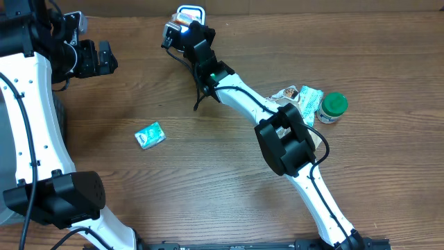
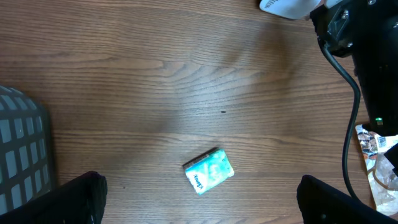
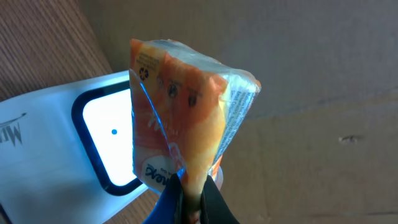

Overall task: Scan the item barcode
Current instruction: 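Hold the orange box in front of the scanner, then carry the orange box right and lower it near the jar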

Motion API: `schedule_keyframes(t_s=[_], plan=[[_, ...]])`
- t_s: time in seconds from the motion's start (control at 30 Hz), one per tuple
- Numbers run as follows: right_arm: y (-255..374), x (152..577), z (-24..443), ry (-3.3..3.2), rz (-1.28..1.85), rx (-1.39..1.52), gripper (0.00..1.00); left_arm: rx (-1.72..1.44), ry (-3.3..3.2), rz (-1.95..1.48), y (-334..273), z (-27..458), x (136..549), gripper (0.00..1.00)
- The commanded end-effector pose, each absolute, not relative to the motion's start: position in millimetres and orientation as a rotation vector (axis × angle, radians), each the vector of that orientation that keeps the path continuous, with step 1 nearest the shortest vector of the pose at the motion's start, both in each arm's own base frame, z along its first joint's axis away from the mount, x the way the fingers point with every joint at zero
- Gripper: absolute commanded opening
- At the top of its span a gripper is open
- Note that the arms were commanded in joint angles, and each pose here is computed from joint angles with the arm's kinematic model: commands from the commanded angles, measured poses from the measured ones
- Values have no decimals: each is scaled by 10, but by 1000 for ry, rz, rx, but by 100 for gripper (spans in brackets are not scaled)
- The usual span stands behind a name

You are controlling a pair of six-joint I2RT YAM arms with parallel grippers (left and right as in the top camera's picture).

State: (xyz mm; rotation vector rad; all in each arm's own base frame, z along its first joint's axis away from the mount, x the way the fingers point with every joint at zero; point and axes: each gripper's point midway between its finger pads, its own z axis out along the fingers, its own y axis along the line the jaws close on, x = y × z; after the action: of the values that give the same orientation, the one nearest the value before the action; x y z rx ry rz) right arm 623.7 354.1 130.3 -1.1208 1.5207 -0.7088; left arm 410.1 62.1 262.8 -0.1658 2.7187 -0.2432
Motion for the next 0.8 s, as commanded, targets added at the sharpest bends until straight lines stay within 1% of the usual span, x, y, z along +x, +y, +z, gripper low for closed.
schedule_keyframes(t_s=[0.0, 0.13, 0.2, 0.3, 0.43, 0.53, 0.57, 0.7, 0.77], plan=[[3551, 6245, 1388, 1503, -704, -1117, 4, -138, 2708, -248, 599, 2663, 4106, 99], [3532, 6244, 1399, 1510, -720, -1106, 4, -138, 2708, -248, 599, 2663, 4106, 99], [3529, 6222, 1487, 1513, -735, -1077, 4, -137, 2708, -248, 598, 2663, 4106, 100], [3528, 6181, 1793, 1527, -674, -985, 4, -137, 2708, -248, 598, 2663, 4106, 100], [3433, 6054, 2369, 1575, -560, -845, 4, -137, 2708, -248, 598, 2663, 4106, 99], [3393, 5858, 2641, 1647, -446, -811, 4, -137, 2708, -248, 598, 2663, 4106, 99], [3381, 5734, 2749, 1689, -374, -806, 4, -137, 2708, -248, 598, 2663, 4106, 100], [3332, 5349, 2964, 1830, -140, -759, 4, -137, 2708, -248, 598, 2663, 4106, 100], [3224, 5058, 3096, 1960, 38, -639, 4, -137, 2708, -248, 598, 2663, 4106, 100]])
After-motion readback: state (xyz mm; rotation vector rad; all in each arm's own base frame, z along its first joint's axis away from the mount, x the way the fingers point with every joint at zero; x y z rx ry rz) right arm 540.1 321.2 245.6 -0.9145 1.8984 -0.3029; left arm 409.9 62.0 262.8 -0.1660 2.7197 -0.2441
